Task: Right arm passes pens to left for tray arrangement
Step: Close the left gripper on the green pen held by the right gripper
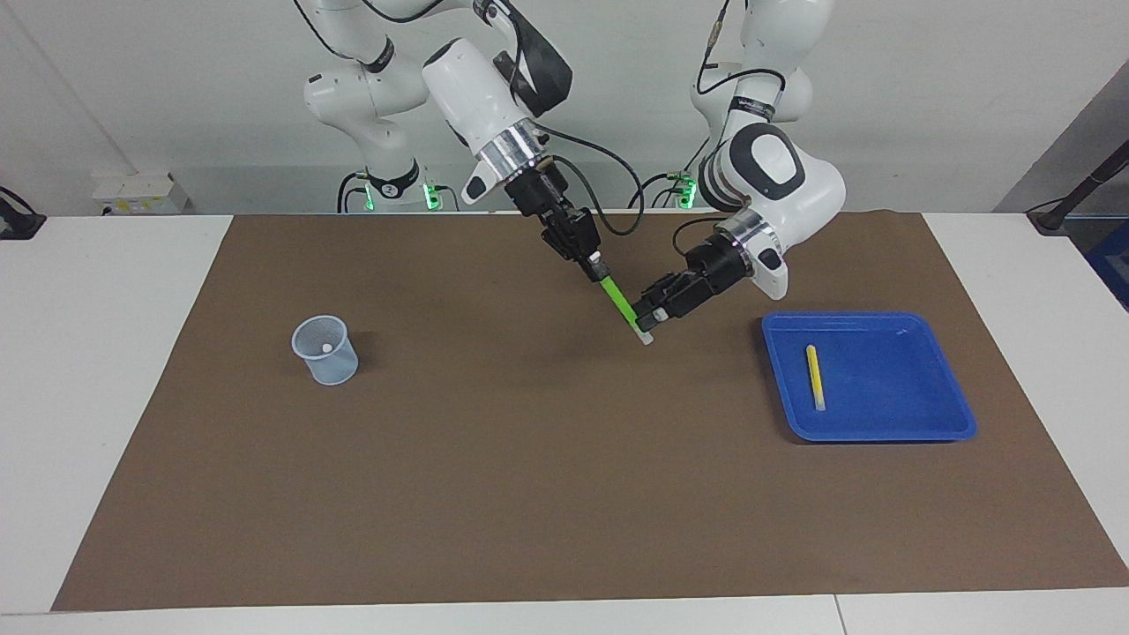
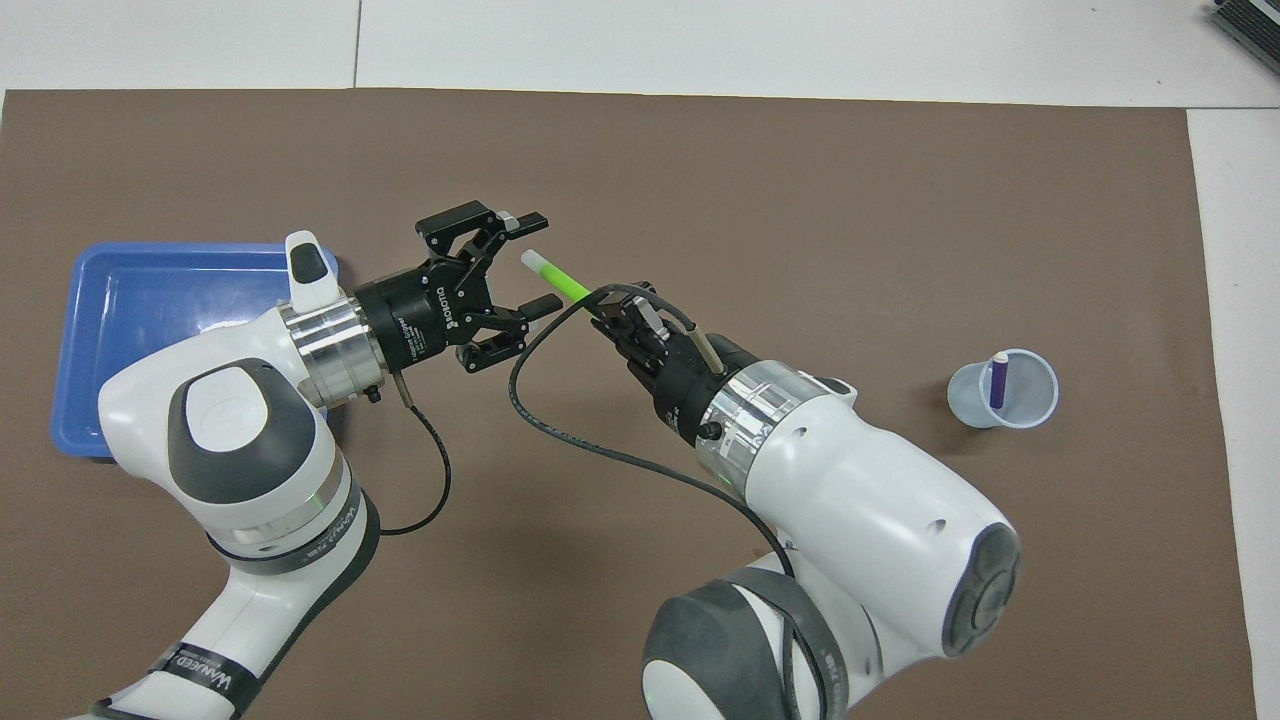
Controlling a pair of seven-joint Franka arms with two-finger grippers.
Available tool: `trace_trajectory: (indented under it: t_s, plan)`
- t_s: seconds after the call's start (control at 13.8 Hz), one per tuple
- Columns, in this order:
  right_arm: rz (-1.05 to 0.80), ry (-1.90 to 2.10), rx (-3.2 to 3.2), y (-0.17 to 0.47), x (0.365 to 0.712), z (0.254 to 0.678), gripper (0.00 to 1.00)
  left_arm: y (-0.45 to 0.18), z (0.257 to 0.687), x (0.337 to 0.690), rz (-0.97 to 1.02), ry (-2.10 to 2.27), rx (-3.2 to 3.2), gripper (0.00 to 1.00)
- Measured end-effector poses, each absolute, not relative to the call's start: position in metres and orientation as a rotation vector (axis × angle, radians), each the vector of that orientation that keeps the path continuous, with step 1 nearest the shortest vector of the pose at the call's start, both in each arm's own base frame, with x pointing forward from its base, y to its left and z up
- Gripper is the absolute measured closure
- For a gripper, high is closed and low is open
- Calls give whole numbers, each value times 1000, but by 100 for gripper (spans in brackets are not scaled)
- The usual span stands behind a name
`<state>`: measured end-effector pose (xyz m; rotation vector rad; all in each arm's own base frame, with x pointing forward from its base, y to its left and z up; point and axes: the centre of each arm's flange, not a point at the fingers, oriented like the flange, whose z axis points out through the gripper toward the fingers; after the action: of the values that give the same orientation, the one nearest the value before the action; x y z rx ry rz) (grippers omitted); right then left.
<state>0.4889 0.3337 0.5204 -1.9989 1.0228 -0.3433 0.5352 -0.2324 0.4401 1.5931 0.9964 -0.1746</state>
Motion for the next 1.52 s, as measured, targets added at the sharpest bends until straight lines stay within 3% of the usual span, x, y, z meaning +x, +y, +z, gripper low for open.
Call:
trace_trajectory:
  t_s: [0.07,0.22,0.29,0.43,0.51,0.72,0.87,0.94,1.01,1.16,1.52]
  plan:
    - [-343,1023,-2000,334,489,520,82,-234,440,534,-175,998,1595,25]
    - [-341,1024,-2001,334,489,519,82,-240,439,531,-170,1001,1604,49]
    - [-341,1025,-2001,334,489,519,82,-242,439,530,-170,1003,1607,49]
    - [-343,1025,-1999,334,490,519,82,-244,439,529,-170,1007,1608,68]
    - [-346,1025,-1997,333,490,519,82,-244,439,529,-170,1007,1608,72]
    - [-345,1026,-1997,333,490,519,82,-243,440,529,-169,1006,1607,69]
    - [-345,1026,-1997,333,490,519,82,-243,442,529,-167,1004,1606,51]
    - [-345,1026,-1997,333,490,519,82,-243,442,528,-166,1003,1606,51]
    - [-345,1026,-1997,333,490,519,82,-243,442,528,-166,1003,1606,58]
    - [-353,1026,-1990,332,491,520,82,-244,441,527,-169,1004,1609,83]
    - [-353,1026,-1990,332,491,520,82,-244,441,527,-169,1004,1609,83]
